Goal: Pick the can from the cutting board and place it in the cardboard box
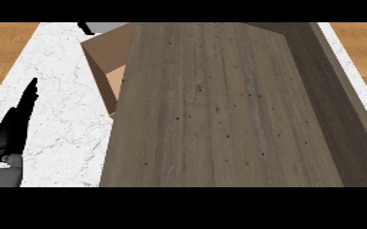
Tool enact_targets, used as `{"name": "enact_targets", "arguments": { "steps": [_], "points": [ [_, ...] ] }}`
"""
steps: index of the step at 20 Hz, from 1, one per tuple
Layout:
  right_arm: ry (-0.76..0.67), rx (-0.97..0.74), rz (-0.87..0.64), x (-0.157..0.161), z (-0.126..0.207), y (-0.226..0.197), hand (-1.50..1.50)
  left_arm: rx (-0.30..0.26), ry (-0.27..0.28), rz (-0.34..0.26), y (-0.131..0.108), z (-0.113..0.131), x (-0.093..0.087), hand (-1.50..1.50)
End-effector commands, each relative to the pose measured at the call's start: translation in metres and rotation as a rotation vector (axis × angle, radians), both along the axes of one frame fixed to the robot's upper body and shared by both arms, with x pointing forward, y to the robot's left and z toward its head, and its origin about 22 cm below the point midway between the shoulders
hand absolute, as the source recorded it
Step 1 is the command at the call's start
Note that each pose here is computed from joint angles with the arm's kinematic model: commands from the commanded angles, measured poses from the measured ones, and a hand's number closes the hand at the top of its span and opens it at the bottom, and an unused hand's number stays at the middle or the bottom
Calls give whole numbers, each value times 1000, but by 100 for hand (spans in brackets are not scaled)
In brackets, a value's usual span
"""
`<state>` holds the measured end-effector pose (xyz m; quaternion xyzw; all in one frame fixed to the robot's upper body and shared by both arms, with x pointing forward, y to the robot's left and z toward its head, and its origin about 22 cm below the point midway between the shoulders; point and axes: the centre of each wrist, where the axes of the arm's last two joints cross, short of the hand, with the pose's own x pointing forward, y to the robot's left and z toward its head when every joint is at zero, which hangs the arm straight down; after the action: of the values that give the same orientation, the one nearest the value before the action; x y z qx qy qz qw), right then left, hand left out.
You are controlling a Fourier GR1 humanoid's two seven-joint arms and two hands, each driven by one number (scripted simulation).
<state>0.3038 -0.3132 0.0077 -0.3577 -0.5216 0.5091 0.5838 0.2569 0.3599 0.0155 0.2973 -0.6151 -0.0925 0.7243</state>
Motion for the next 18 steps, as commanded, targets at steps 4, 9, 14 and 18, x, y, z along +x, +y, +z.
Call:
{"name": "enact_targets", "arguments": {
  "steps": [4, 9, 14, 18],
  "points": [
    [-214, -48, -211, -11, 39, 99, 150, -1, 9, 11, 12, 1, -9, 0],
    [-454, 20, -162, -13, 95, 137, 150, 2, 3, 0, -3, -17, -9, 0],
    [-533, 38, -49, -20, 135, 164, 150, 12, -11, -1, 3, 7, 1, 0],
    [-478, 126, 8, 2, 161, 197, 150, -19, -13, -41, 4, -2, -3, 0]
  ]
}}
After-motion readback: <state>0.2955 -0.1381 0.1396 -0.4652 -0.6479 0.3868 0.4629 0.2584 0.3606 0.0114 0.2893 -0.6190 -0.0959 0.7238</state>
